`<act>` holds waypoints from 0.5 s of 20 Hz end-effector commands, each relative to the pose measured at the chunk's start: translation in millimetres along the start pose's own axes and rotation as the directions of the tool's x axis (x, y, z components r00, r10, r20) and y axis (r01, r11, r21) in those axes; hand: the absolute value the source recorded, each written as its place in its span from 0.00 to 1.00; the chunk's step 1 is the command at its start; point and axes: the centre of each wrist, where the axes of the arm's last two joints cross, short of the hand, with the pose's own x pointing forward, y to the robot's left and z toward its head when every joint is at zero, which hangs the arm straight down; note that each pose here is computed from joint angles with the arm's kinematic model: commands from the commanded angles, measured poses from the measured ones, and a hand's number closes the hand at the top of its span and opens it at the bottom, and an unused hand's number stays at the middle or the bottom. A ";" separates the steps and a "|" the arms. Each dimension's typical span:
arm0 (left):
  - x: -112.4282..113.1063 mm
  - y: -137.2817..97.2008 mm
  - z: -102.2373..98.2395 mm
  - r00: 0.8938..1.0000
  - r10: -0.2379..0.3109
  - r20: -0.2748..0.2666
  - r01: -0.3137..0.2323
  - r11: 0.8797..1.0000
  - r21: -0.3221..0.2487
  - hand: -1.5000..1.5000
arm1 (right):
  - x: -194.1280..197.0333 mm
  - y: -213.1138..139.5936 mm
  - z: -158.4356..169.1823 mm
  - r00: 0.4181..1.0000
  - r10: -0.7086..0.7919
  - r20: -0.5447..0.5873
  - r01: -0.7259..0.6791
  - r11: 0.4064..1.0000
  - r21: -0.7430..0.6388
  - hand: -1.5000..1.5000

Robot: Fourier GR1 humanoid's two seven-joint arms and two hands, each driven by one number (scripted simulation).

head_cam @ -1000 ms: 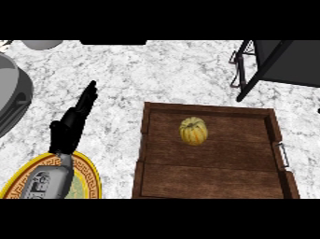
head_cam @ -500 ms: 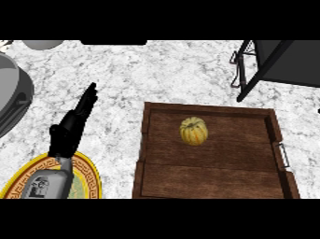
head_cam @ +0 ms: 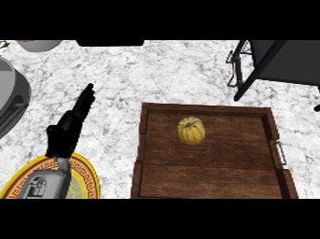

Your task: Pick the tomato from the tray and place it in the tiered shelf

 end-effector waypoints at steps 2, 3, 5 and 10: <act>3.7 19.8 1.2 1.000 -0.012 -0.005 0.012 1.000 0.020 0.50 | -0.8 -64.7 -22.9 0.992 0.019 -0.123 -0.027 0.998 -0.061 0.00; 4.4 -1.7 0.2 1.000 -0.001 -0.013 0.001 1.000 0.010 0.50 | -0.7 -67.5 -21.0 0.985 0.046 -0.165 -0.049 0.999 -0.013 0.00; -17.3 -4.6 17.7 1.000 0.003 0.001 -0.003 1.000 0.022 0.50 | -21.2 -100.9 -34.5 0.976 0.106 -0.191 -0.110 0.994 -0.012 0.00; 2.0 4.0 -0.6 1.000 0.012 -0.007 -0.011 1.000 0.028 0.50 | -27.9 -174.6 -48.5 0.960 0.177 -0.216 -0.164 0.984 0.075 0.00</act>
